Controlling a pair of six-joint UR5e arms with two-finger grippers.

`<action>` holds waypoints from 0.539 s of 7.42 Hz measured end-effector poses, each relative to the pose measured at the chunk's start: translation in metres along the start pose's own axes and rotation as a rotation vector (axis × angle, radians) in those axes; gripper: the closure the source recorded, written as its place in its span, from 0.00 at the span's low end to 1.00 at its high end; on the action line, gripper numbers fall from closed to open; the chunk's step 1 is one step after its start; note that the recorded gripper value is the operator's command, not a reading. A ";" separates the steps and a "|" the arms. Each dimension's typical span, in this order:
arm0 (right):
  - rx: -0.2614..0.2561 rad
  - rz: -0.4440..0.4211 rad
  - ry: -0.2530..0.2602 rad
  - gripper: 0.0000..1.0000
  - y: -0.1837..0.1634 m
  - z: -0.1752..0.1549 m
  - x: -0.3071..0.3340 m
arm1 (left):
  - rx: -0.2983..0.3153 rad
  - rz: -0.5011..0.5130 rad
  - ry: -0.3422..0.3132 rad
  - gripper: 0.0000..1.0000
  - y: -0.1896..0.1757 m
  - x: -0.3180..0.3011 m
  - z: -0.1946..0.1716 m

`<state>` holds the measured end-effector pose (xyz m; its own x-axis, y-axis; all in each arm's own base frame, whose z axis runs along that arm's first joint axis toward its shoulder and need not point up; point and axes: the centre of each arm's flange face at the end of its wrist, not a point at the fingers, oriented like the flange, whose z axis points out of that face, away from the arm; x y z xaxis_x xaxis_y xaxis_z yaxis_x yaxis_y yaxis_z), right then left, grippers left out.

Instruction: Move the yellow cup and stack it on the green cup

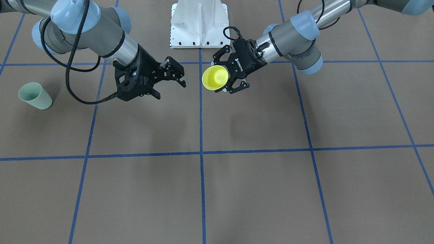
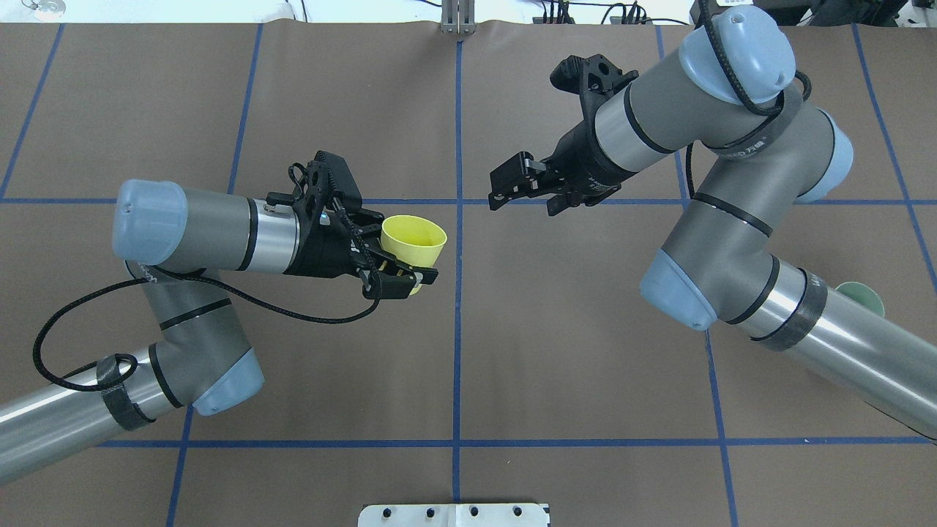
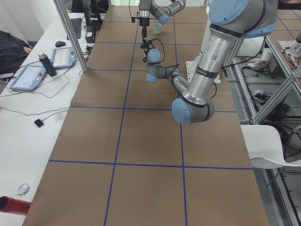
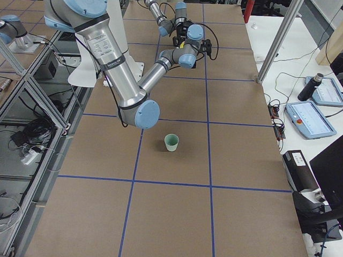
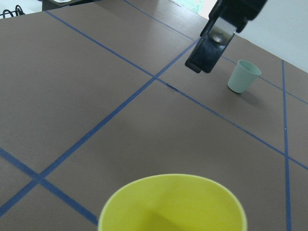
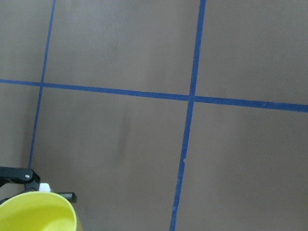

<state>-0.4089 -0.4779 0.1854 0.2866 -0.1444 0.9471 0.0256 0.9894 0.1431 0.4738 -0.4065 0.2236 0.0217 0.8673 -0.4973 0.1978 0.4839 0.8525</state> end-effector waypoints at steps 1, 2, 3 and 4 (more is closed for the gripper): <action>-0.018 -0.004 -0.012 0.04 0.002 0.000 -0.003 | 0.004 0.004 0.028 0.99 0.002 0.012 0.008; -0.032 -0.007 -0.022 0.05 0.003 -0.001 -0.006 | 0.006 0.006 0.045 1.00 0.003 0.021 0.015; -0.045 -0.008 -0.029 0.05 0.004 -0.001 -0.009 | 0.006 0.006 0.054 1.00 0.002 0.025 0.019; -0.057 -0.007 -0.033 0.05 0.005 0.000 -0.009 | 0.010 0.007 0.060 1.00 -0.002 0.029 0.023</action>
<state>-0.4116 -0.4720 0.1775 0.2546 -0.1506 0.9553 0.0820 0.9876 0.1338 0.4971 -0.3851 0.2041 -0.0357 0.8763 -0.4805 0.2077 0.4768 0.8541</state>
